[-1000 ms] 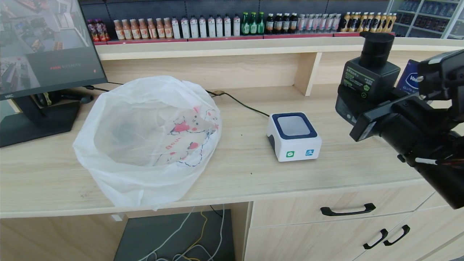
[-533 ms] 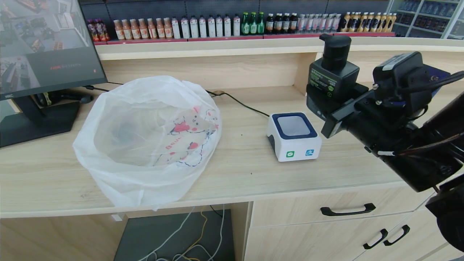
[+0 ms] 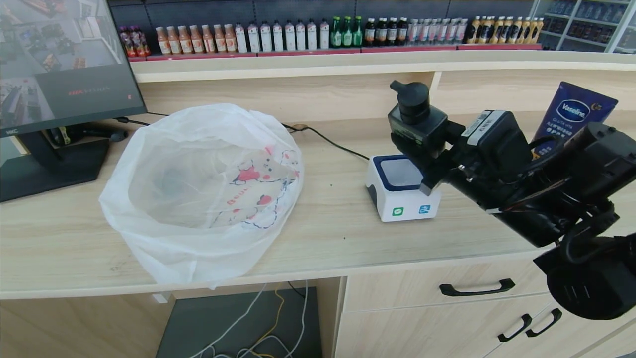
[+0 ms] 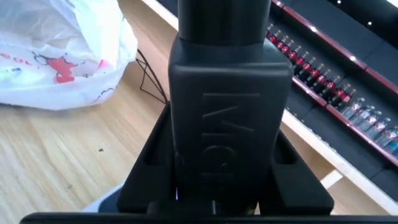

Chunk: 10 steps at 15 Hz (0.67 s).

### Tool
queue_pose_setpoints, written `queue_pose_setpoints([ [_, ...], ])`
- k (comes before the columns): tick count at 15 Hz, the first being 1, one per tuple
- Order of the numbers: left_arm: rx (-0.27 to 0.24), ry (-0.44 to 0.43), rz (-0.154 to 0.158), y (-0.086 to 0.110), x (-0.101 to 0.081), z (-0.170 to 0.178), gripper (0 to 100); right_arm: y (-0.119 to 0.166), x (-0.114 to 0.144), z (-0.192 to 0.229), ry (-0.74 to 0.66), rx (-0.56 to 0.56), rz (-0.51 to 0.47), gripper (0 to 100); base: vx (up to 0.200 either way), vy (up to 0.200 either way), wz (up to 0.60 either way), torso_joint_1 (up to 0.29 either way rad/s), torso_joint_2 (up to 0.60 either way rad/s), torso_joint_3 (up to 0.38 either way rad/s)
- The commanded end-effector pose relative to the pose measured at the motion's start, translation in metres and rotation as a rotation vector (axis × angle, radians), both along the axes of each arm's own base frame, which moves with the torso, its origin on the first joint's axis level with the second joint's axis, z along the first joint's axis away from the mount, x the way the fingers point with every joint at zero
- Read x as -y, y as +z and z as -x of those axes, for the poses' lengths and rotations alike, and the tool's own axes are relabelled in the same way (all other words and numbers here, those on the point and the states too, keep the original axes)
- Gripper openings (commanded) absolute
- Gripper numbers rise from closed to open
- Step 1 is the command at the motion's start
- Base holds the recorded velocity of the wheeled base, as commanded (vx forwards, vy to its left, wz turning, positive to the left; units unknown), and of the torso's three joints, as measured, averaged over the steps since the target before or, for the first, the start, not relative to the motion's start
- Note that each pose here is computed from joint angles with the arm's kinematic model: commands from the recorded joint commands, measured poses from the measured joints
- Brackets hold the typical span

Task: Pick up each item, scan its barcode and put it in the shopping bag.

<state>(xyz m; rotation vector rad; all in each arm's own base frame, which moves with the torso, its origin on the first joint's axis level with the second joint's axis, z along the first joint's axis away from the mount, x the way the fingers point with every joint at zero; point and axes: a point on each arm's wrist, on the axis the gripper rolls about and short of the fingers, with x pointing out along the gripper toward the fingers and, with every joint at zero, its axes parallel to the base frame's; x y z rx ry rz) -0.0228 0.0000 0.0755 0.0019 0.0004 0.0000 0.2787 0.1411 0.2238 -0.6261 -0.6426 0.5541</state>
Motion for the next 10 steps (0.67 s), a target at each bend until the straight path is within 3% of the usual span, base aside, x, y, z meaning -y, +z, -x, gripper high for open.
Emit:
queue_pose_setpoints([
  [1,0.0,0.0,0.0,0.0,0.0,0.0,100,-0.004,0.009,-0.01,-0.025,0.014,0.032,0,0.0,0.0,0.0,0.0,0.0,0.0],
  [7,0.0,0.0,0.0,0.0,0.0,0.0,100,0.001,0.011,-0.028,0.06,0.169,0.165,0,0.0,0.0,0.0,0.0,0.0,0.0],
  [10,0.0,0.0,0.0,0.0,0.0,0.0,100,-0.009,0.016,-0.034,0.085,0.193,0.231,0,0.0,0.0,0.0,0.0,0.0,0.0],
])
